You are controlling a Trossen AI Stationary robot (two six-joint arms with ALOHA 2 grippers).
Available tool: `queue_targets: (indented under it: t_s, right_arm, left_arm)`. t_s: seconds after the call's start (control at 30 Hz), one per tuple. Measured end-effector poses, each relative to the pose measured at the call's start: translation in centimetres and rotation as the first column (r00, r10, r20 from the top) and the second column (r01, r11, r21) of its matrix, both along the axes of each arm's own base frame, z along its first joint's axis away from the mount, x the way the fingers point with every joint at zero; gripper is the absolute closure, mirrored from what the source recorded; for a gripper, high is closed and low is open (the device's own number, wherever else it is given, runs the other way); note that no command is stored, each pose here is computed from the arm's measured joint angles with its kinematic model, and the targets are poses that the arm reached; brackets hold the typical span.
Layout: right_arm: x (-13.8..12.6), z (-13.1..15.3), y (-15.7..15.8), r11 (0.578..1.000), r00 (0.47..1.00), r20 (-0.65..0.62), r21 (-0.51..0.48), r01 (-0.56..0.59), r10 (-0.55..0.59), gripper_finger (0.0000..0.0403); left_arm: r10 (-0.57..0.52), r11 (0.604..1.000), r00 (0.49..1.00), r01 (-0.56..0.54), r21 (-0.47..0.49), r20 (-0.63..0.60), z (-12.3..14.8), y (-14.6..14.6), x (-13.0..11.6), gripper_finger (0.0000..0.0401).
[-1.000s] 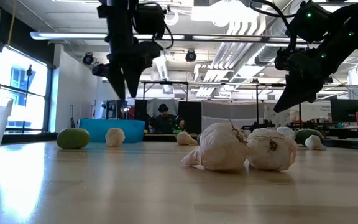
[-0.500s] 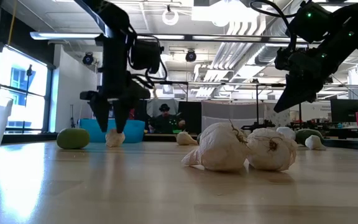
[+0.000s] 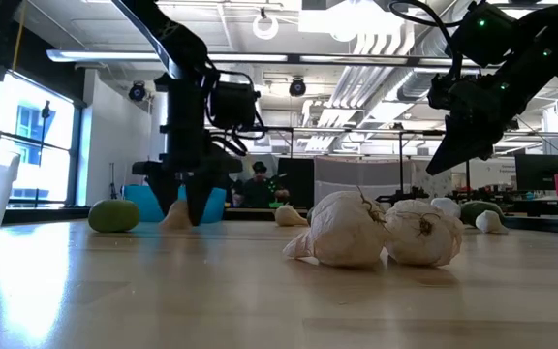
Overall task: Sort produce into baskets
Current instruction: Put the garlic into the blue bin
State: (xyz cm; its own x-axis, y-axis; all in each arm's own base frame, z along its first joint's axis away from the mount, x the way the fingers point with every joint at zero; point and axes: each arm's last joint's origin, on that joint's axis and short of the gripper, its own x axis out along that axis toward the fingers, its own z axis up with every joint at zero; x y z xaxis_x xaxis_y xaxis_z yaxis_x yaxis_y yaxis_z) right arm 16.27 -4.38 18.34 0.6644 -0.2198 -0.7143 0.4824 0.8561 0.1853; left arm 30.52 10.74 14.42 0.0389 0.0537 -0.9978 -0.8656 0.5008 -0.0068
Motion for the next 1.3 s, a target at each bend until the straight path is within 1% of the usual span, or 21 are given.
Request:
queue_targets:
  t_s: [0.2, 0.33, 0.43, 0.57, 0.7, 0.77, 0.87, 0.93, 1.07, 1.13, 1.23, 1.3]
  right_arm:
    - [0.0, 0.0, 0.0, 1.000, 1.000, 0.000, 0.000, 0.000, 0.000, 0.0403]
    - [0.0, 0.0, 0.0, 1.000, 1.000, 0.000, 0.000, 0.001, -0.001, 0.0403]
    - [0.0, 0.0, 0.0, 1.000, 1.000, -0.003, 0.000, 0.003, -0.003, 0.0403]
    - [0.0, 0.0, 0.0, 1.000, 1.000, -0.003, -0.001, 0.006, -0.006, 0.0403]
    - [0.0, 0.0, 0.0, 1.000, 1.000, -0.001, 0.006, 0.013, -0.013, 0.0403]
    - [0.0, 0.0, 0.0, 1.000, 1.000, 0.007, 0.014, 0.024, -0.024, 0.0403]
    - [0.0, 0.0, 0.0, 1.000, 1.000, 0.010, 0.014, 0.025, -0.025, 0.0403]
    - [0.0, 0.0, 0.0, 1.000, 1.000, 0.011, 0.013, 0.026, -0.026, 0.0403]
    - [0.0, 0.0, 0.0, 1.000, 1.000, 0.012, 0.013, 0.026, -0.027, 0.0403]
    - [0.0, 0.1, 0.0, 1.000, 1.000, 0.013, 0.012, 0.027, -0.027, 0.0403]
    - [0.0, 0.1, 0.0, 0.999, 0.999, 0.013, 0.016, 0.031, -0.031, 0.0403]
    - [0.0, 0.1, 0.0, 0.999, 0.999, 0.016, 0.023, 0.038, -0.039, 0.0403]
  left_arm:
    - [-0.046, 0.999, 0.999, 0.046, 0.002, -0.003, 0.2, -0.3, 0.0, 0.0218]
    - [-0.071, 0.997, 0.997, 0.070, 0.017, 0.022, 1.6, 0.4, -0.6, 0.0252]
    - [-0.052, 0.998, 0.997, 0.051, 0.033, 0.052, 3.1, 1.5, -1.6, 0.0269]
    - [0.029, 0.997, 0.993, -0.037, 0.067, 0.113, 5.2, 4.1, -3.5, 0.0275]
    - [0.132, 0.983, 0.975, -0.152, 0.107, 0.178, 7.3, 7.3, -5.3, 0.0276]
    - [0.172, 0.971, 0.961, -0.203, 0.128, 0.214, 8.2, 8.8, -5.7, 0.0276]
    - [0.192, 0.957, 0.943, -0.241, 0.161, 0.272, 9.2, 10.7, -6.2, 0.0276]
    - [0.213, 0.948, 0.932, -0.270, 0.168, 0.293, 9.2, 11.9, -6.4, 0.0277]
    - [0.264, 0.947, 0.921, -0.303, 0.103, 0.288, 7.5, 13.8, -6.8, 0.0277]
    - [0.280, 0.945, 0.921, -0.314, 0.092, 0.271, 6.7, 14.5, -6.8, 0.0277]
    - [0.280, 0.947, 0.928, -0.309, 0.085, 0.247, 5.7, 15.2, -6.5, 0.0277]
    - [0.266, 0.951, 0.932, -0.296, 0.092, 0.248, 5.6, 15.7, -6.0, 0.0277]
